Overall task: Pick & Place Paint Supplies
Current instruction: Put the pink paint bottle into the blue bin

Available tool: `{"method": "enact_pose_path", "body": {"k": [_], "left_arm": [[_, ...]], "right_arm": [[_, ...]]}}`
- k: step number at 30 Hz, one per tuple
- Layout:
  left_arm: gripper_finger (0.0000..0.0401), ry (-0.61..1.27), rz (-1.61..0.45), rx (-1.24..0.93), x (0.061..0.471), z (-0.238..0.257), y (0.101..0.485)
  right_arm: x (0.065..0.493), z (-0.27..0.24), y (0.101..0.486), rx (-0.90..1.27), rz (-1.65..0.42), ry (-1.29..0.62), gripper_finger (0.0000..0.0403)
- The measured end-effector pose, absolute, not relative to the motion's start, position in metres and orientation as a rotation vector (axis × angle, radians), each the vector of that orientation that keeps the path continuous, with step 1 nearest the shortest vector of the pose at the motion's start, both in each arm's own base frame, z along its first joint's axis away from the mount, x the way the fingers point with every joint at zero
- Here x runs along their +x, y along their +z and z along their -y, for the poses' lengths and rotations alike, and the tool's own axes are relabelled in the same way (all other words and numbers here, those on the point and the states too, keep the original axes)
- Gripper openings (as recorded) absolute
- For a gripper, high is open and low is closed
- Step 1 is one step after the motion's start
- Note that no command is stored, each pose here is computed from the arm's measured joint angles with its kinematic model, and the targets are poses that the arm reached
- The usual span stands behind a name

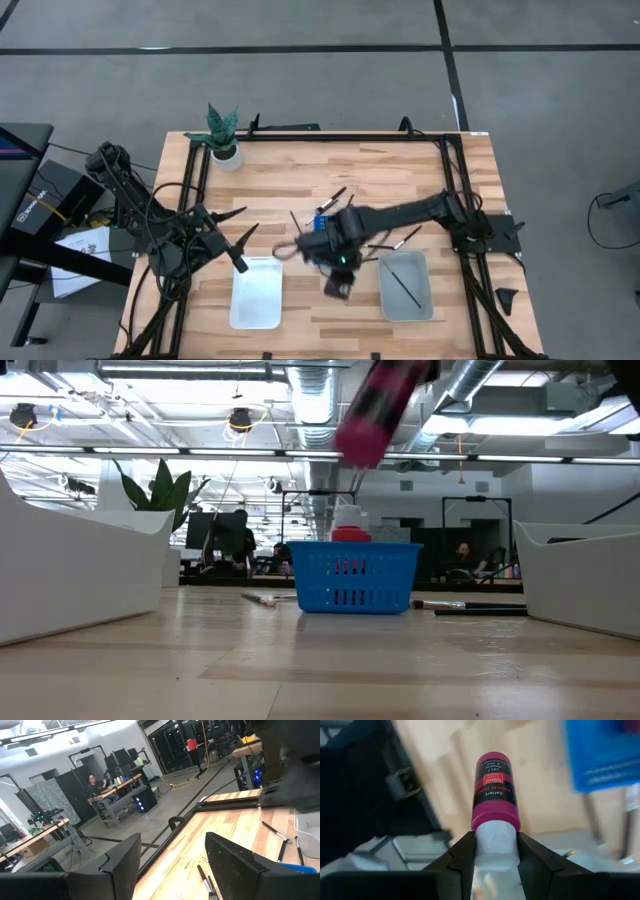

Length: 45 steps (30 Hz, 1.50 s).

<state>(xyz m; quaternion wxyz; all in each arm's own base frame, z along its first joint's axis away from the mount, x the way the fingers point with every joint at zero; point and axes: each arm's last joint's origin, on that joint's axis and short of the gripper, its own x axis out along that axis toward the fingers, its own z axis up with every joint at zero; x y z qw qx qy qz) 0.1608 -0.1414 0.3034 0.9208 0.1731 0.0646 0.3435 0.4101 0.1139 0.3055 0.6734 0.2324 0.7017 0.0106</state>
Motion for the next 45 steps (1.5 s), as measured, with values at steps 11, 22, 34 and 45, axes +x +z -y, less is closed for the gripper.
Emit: {"method": "enact_pose_path", "body": {"k": [11,22,34,45], "left_arm": [[0.0211,0.707,-0.125,0.334,0.161,0.141,0.303],[0.0212,0.706,-0.127,0.34,0.161,0.141,0.303],[0.0214,0.706,-0.128,0.342,0.161,0.141,0.303],[0.0212,0.706,-0.128,0.342,0.161,0.141,0.303]], "right_arm": [[0.403,-0.136,0.293,0.567,-1.651,-0.054,0.0111],[0.413,-0.081,0.27,0.589,-1.685,-0.167,0.0111],[0.417,-0.049,0.273,0.64,-1.658,-0.199,0.0111],[0.418,-0.038,0.273,0.63,-1.647,-0.206,0.0111]]}}
